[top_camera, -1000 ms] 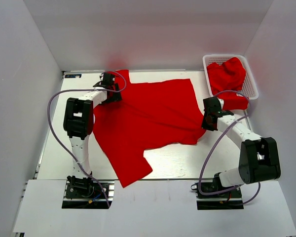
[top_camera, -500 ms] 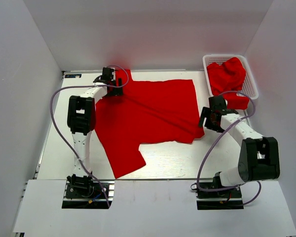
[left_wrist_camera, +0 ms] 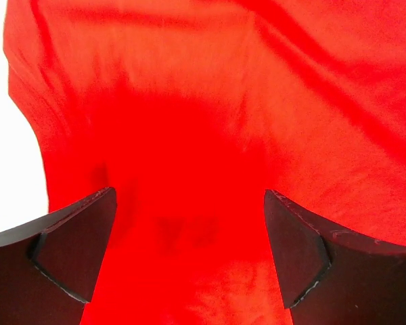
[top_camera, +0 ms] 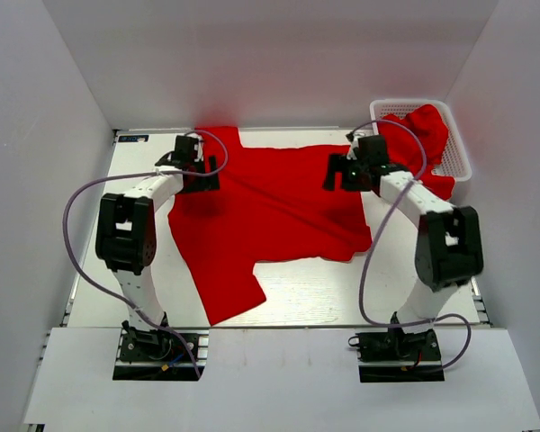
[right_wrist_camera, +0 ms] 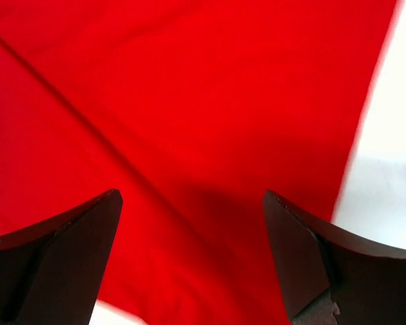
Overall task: Fold and stack the t-shirts
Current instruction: Flatten out the tshirt
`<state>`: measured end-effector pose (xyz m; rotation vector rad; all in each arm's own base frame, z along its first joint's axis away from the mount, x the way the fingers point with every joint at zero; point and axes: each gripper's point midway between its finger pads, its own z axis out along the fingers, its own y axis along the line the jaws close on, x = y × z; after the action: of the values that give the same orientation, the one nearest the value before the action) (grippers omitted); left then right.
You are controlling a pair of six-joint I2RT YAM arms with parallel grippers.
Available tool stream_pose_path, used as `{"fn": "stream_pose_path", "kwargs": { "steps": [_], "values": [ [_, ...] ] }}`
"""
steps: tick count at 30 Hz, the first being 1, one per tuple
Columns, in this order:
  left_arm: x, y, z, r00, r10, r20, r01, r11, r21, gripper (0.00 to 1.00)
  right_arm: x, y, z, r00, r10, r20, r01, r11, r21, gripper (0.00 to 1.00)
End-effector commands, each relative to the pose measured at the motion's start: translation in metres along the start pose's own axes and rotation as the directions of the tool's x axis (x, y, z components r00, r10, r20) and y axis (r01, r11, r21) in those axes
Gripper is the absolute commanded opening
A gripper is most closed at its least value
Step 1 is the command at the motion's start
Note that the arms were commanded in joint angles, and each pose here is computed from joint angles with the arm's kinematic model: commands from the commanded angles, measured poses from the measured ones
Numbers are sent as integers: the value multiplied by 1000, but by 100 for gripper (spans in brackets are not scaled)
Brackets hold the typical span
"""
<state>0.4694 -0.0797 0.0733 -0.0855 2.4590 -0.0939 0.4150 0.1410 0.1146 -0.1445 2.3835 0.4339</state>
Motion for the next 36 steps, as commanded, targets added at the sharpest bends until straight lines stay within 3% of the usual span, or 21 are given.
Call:
{"fn": "stream_pose_path", "kwargs": {
  "steps": [1,6,15,24,30,35,36],
  "values": [
    [9,-3,5,999,-38,-20,38,999,6,100,-29,4,29,998,-44,35,45,999,-16,90],
    [9,8,29,996,-73,-47,70,996,-61,100,-43,-8,71,999,-37,-1,37,999,25,90],
    [14,39,69,987,-119,-110,104,986,-129,100,-31,-50,129,997,3,-78,9,989,148,90],
    [-29,38,98,994,-83,-68,81,996,-29,100,-63,-78,171,994,99,-44,-91,984,156,90],
    [-73,16,90,999,-45,3,44,995,85,100,-115,-57,147,997,-29,68,23,997,79,90],
    [-107,10,26,994,-36,100,25,994,110,100,-154,-23,89,964,-194,181,189,981,46,90],
    [-99,11,19,996,-36,87,26,994,108,100,-147,-19,84,965,-196,174,192,981,40,90]
  ]
}}
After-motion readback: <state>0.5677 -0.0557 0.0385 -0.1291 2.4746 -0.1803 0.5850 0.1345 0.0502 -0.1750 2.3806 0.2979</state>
